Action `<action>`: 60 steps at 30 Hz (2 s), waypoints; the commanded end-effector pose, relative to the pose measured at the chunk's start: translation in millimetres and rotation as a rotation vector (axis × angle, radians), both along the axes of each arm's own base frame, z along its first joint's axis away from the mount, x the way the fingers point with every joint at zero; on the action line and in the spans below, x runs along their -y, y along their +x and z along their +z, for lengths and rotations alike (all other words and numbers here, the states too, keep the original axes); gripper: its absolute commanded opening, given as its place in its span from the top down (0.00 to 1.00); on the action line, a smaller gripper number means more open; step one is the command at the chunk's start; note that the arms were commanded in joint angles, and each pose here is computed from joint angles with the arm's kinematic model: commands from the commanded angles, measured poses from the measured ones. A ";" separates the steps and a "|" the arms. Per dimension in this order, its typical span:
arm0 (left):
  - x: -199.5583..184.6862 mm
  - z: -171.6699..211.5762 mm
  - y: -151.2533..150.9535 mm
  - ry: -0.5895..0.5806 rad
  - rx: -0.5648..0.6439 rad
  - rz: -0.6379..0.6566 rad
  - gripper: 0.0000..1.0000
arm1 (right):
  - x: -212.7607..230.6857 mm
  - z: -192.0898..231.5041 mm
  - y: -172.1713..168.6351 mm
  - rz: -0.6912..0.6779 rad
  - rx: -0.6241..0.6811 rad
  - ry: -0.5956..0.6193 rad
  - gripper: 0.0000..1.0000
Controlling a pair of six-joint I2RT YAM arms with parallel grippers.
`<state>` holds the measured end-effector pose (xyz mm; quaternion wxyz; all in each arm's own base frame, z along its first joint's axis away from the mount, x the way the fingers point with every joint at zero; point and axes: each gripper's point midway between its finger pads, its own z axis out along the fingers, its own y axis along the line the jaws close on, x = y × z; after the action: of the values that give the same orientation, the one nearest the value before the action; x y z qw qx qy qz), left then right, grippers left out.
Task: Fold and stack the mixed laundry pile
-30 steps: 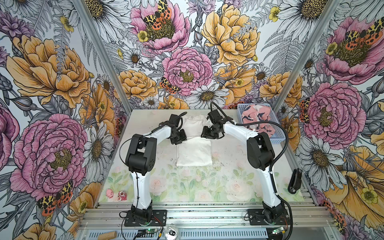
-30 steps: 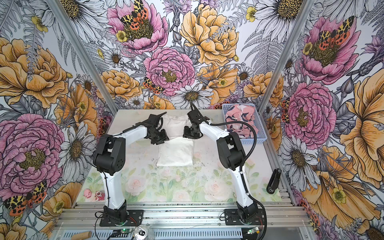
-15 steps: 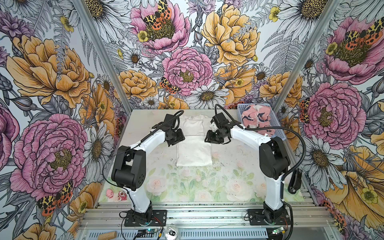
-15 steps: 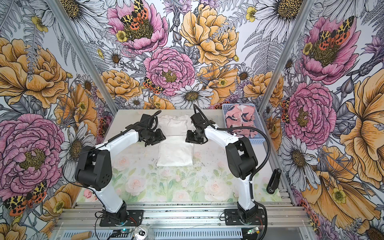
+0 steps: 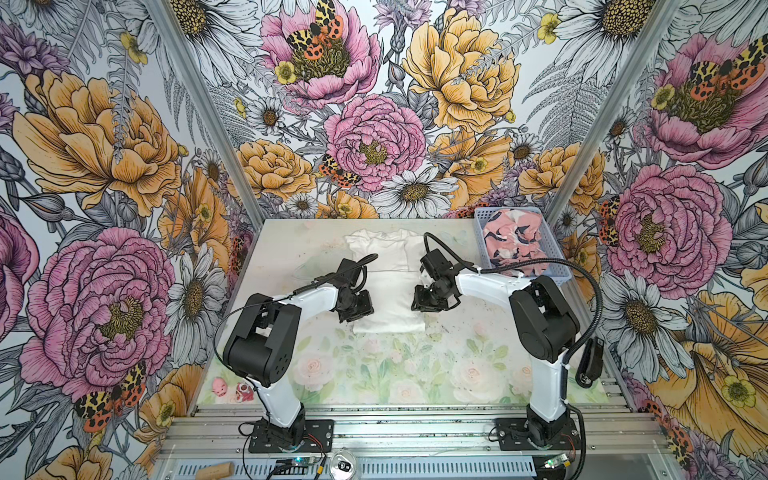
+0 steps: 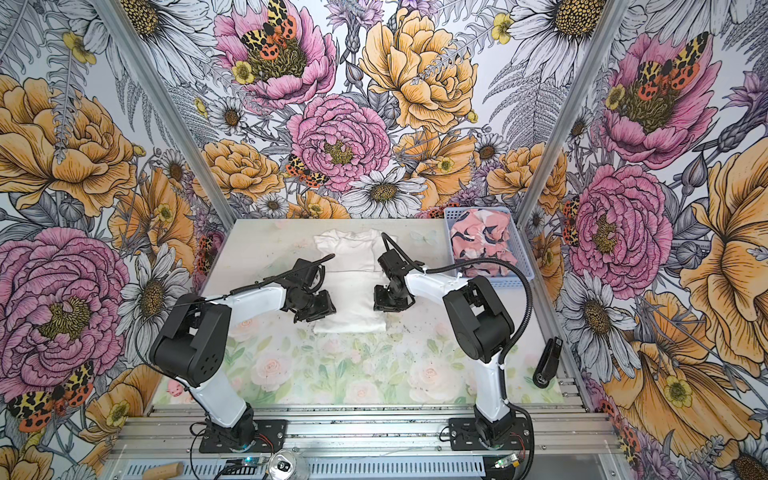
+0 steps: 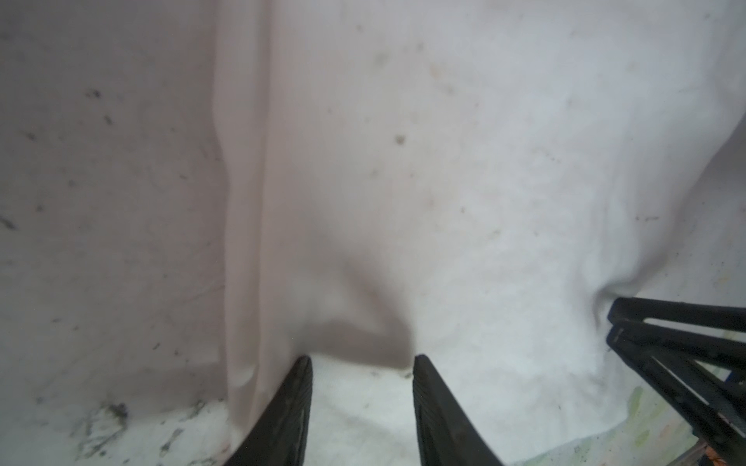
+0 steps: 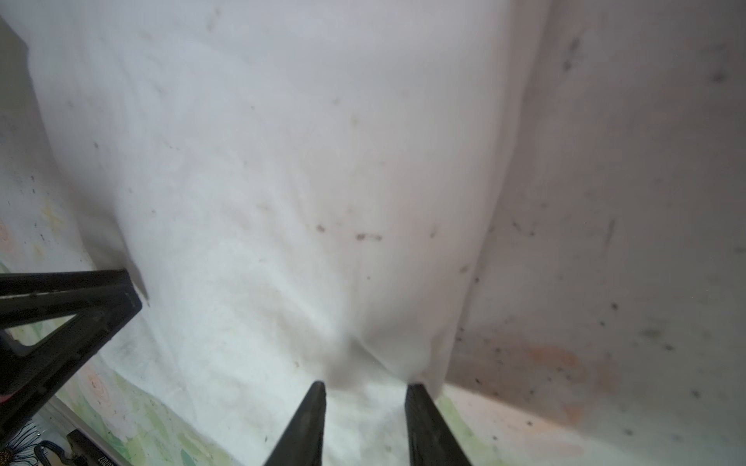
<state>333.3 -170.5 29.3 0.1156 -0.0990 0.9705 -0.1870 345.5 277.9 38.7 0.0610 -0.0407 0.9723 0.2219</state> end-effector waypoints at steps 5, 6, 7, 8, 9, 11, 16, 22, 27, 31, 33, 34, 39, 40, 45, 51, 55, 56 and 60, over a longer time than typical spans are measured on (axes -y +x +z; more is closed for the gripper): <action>-17.4 19.0 -23.1 0.035 0.025 0.024 0.56 | 7.2 44.7 -16.6 -0.007 0.070 0.048 0.64; -17.2 26.0 -24.1 0.025 0.042 0.027 0.56 | 5.5 47.0 -23.2 -0.004 0.062 0.060 0.64; -17.1 30.9 -25.5 0.019 0.055 0.029 0.56 | 3.5 47.9 -29.4 0.002 0.055 0.066 0.65; -17.1 36.2 -26.7 0.009 0.070 0.029 0.56 | 0.7 48.9 -34.9 0.009 0.051 0.074 0.65; -17.1 38.5 -28.7 0.006 0.077 0.027 0.55 | -2.5 48.2 -39.6 0.015 0.044 0.080 0.65; -18.5 35.9 -33.4 0.011 0.073 0.018 0.55 | -5.8 43.8 -43.7 0.024 0.041 0.074 0.66; -22.6 10.7 -45.5 0.052 0.018 -0.007 0.55 | 14.5 9.8 -46.6 0.010 0.037 -0.059 0.75; -32.9 -11.0 -56.1 0.085 -0.019 -0.004 0.56 | 23.9 -23.0 -60.0 0.029 -0.024 -0.120 0.77; -40.1 -7.8 -58.7 0.101 0.004 0.007 0.55 | 33.6 -3.6 -62.3 -0.005 0.028 -0.121 0.71; -41.5 -8.9 -59.0 0.102 0.009 0.006 0.51 | 32.5 -1.7 -67.2 -0.006 0.023 -0.104 0.62; -40.8 -10.2 -58.8 0.097 0.010 0.006 0.50 | 28.4 -4.5 -66.8 0.002 0.019 -0.093 0.59; -40.4 -11.0 -58.5 0.094 0.010 0.005 0.50 | 26.2 -5.6 -65.8 0.003 0.019 -0.086 0.58; -36.3 -20.3 -60.6 0.077 -0.008 0.002 0.50 | 16.9 -14.9 -59.3 0.009 0.013 -0.068 0.58; -36.2 -23.7 -62.0 0.075 -0.017 0.004 0.51 | 14.7 -17.6 -58.5 0.011 0.010 -0.064 0.57; -36.6 -37.0 -66.3 0.074 -0.040 0.012 0.56 | 7.4 -28.9 -58.1 0.016 -0.008 -0.054 0.59; -35.3 -47.5 -69.3 0.070 -0.069 0.014 0.78 | 7.0 -39.9 -63.8 0.018 -0.028 -0.060 0.81; -36.4 -47.0 -73.8 0.067 -0.071 0.015 1.00 | 11.5 -33.0 -68.7 0.016 -0.017 -0.057 1.00; -36.1 -44.7 -75.1 0.059 -0.069 0.019 1.00 | 11.8 -28.1 -70.4 0.015 -0.014 -0.046 1.00; -34.1 -19.2 -80.1 0.026 -0.032 0.042 1.00 | 14.6 -0.9 -81.7 0.013 -0.004 -0.011 1.00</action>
<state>291.0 -149.0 21.0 0.1611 -0.1019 0.9619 -0.1961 283.8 272.1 23.7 0.0723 -0.0506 0.9713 0.2209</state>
